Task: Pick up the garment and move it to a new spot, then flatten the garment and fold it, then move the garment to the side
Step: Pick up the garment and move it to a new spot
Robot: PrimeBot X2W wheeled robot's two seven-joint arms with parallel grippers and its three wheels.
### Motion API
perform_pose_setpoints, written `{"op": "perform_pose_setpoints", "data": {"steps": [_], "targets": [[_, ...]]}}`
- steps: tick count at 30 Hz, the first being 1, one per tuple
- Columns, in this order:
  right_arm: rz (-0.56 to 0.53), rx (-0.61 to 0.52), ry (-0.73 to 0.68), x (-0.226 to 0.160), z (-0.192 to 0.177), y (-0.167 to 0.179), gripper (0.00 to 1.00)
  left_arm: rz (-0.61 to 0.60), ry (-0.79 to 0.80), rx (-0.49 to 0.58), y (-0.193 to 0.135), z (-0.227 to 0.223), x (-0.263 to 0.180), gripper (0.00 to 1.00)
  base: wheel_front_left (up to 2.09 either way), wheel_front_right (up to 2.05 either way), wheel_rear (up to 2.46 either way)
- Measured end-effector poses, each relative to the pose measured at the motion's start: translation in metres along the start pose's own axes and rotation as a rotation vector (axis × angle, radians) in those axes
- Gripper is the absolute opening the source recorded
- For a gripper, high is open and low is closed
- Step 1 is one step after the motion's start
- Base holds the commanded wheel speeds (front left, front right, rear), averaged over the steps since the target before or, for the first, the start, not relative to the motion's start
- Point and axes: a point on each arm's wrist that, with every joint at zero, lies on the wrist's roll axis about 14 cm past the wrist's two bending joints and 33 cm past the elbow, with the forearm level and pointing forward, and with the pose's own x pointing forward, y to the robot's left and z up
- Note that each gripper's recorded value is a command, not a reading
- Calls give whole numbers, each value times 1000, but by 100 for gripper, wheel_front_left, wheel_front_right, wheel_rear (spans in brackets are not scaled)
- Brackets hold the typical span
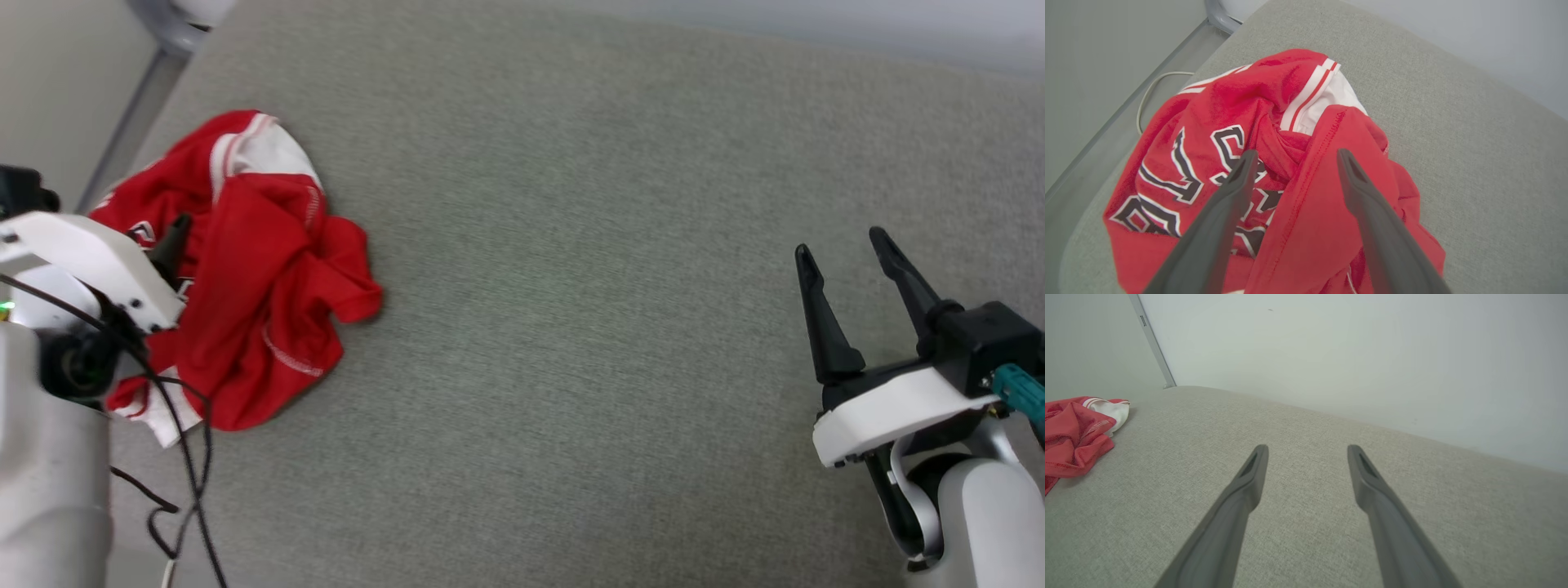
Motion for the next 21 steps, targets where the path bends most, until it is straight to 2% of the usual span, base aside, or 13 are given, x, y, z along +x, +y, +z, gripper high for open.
{"op": "perform_pose_setpoints", "data": {"steps": [7, 8, 12, 15, 16, 18, 19, 21], "targets": [[-63, 7, 33, 2, -21, -30, 100, 21, 252, 2, 1, -25, 42, 100, 0, 0, 0], [-94, 11, 56, -1, -32, -43, 100, 18, 375, -25, -6, -48, 54, 100, 0, 0, 0], [-114, 16, 75, -3, -42, -53, 100, 55, 541, -58, -2, -81, 59, 100, 0, 0, 0], [-125, 26, 83, -5, -47, -57, 100, 82, 591, -80, 0, -90, 61, 100, 0, 0, 0], [-128, 26, 84, -5, -48, -58, 100, 89, 605, -90, 0, -93, 61, 91, 0, 0, 0], [-130, 28, 84, -4, -48, -59, 100, 92, 613, -102, -1, -95, 62, 5, 0, 0, 0], [-129, 28, 83, -4, -48, -58, 100, 96, 612, -108, -1, -95, 62, 0, 0, 0, 0], [-128, 29, 77, -3, -45, -58, 100, 103, 598, -108, 0, -94, 60, 0, 0, 0, 0]]}}
